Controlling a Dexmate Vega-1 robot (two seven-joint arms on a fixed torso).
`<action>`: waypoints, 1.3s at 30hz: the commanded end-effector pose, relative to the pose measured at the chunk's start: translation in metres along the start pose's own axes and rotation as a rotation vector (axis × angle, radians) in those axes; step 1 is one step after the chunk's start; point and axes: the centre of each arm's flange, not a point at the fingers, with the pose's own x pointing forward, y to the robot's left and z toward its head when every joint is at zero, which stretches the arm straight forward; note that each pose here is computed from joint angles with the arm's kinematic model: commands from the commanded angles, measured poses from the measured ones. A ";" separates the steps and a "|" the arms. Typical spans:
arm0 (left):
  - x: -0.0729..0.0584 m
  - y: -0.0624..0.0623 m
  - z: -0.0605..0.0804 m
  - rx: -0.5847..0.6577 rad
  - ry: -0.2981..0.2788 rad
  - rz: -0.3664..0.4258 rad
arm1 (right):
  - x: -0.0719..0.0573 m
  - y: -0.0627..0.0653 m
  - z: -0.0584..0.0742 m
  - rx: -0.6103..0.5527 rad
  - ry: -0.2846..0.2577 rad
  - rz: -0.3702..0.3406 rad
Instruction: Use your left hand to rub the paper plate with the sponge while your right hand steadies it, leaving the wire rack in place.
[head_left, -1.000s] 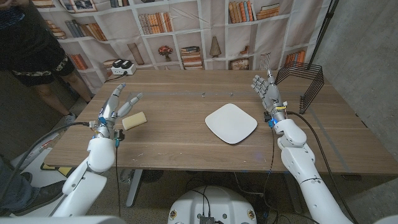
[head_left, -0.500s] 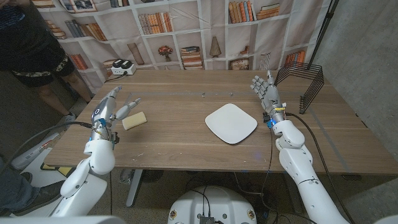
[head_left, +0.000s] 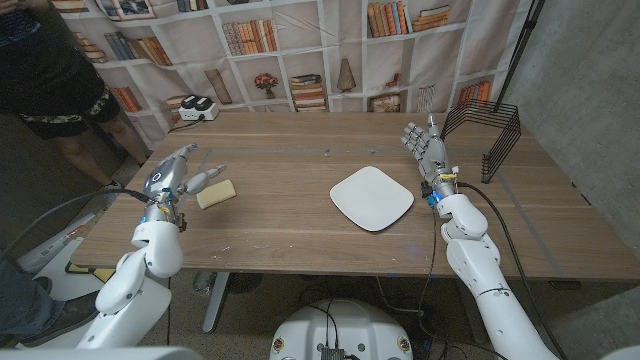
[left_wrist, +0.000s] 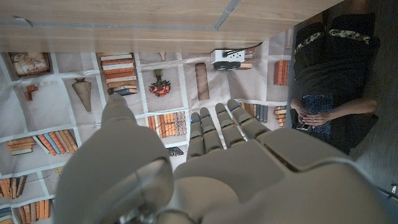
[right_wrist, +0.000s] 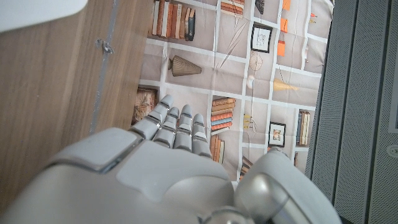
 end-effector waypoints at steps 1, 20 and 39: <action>0.003 0.005 0.009 0.163 0.035 -0.032 | 0.006 0.000 -0.003 0.004 0.009 0.005; 0.013 -0.002 0.035 0.465 0.064 -0.090 | 0.007 0.000 -0.007 0.113 0.005 0.021; 0.014 -0.003 0.030 0.480 0.083 -0.179 | 0.003 0.003 -0.010 0.155 0.022 0.018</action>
